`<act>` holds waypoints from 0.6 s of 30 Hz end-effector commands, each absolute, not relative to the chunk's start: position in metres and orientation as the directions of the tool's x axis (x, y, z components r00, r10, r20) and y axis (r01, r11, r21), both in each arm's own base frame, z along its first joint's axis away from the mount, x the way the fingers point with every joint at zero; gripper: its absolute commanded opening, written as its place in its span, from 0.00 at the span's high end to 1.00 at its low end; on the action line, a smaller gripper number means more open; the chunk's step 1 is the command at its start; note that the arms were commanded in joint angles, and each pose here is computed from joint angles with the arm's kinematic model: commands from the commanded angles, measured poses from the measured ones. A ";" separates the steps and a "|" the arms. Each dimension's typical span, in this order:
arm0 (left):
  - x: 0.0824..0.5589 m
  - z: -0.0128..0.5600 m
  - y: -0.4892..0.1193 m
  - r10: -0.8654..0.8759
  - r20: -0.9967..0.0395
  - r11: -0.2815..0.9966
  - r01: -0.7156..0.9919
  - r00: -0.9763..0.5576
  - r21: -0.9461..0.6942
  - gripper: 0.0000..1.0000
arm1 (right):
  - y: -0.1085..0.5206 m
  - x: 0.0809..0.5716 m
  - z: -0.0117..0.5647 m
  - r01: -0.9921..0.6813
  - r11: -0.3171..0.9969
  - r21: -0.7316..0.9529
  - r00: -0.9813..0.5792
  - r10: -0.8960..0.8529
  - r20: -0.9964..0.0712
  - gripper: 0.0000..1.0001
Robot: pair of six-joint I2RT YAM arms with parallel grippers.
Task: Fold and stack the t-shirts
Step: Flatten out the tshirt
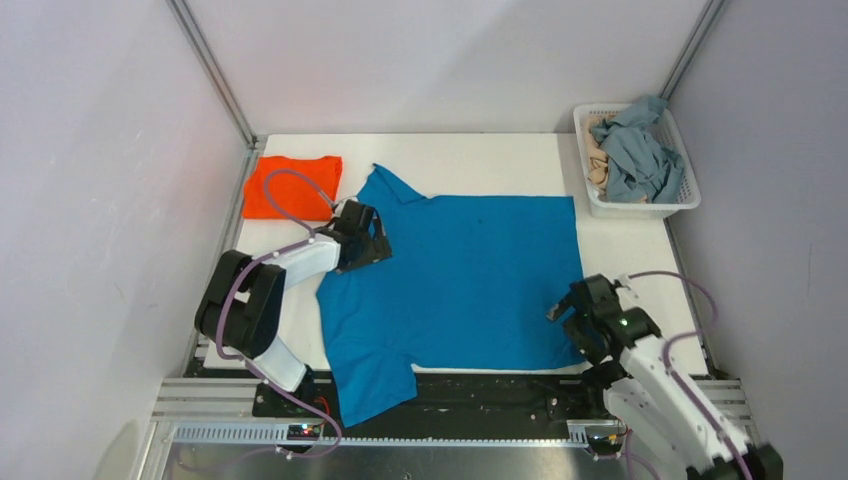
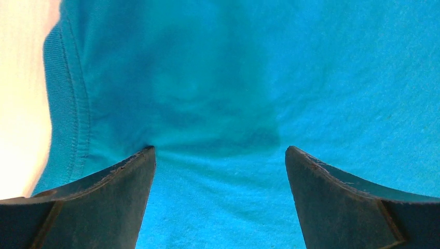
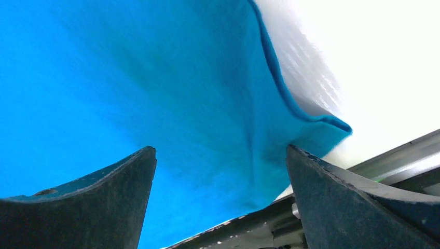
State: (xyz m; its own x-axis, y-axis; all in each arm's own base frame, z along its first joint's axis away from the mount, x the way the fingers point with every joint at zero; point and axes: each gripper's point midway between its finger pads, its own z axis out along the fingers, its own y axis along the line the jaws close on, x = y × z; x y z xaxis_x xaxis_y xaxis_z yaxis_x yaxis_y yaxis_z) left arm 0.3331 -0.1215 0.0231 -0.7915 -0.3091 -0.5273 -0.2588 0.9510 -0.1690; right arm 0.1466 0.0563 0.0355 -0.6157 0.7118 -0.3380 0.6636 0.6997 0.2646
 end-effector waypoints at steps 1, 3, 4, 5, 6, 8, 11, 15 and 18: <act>0.339 0.031 -0.108 -0.355 -0.562 0.933 -0.314 -0.747 -0.173 0.00 | 0.030 0.128 0.053 0.768 0.560 0.311 -0.442 0.814 -0.376 0.01; 0.339 0.030 -0.107 -0.357 -0.561 0.933 -0.317 -0.747 -0.173 0.00 | 0.027 0.131 0.063 0.759 0.535 0.372 -0.395 0.832 -0.390 0.01; 0.340 0.031 -0.107 -0.357 -0.562 0.933 -0.316 -0.746 -0.173 0.00 | 0.027 0.133 0.066 0.749 0.535 0.391 -0.387 0.832 -0.396 0.01; 0.341 0.032 -0.109 -0.357 -0.562 0.933 -0.312 -0.747 -0.178 0.00 | 0.028 0.136 0.067 0.737 0.549 0.395 -0.399 0.824 -0.402 0.00; 0.341 0.032 -0.109 -0.355 -0.561 0.934 -0.309 -0.748 -0.179 0.00 | 0.030 0.138 0.069 0.727 0.560 0.397 -0.410 0.819 -0.402 0.00; 0.342 0.033 -0.110 -0.357 -0.560 0.933 -0.307 -0.748 -0.186 0.00 | 0.038 0.151 0.074 0.675 0.618 0.404 -0.464 0.781 -0.419 0.01; 0.345 0.033 -0.116 -0.357 -0.547 0.934 -0.294 -0.757 -0.203 0.00 | 0.061 0.184 0.081 0.543 0.720 0.432 -0.556 0.694 -0.457 0.01; 0.348 0.026 -0.120 -0.353 -0.528 0.935 -0.292 -0.772 -0.199 0.00 | 0.080 0.227 0.080 0.434 0.814 0.387 -0.634 0.581 -0.511 0.01; 0.352 0.020 -0.122 -0.357 -0.511 0.934 -0.295 -0.782 -0.202 0.00 | 0.079 0.262 0.066 0.422 0.857 0.295 -0.668 0.514 -0.537 0.01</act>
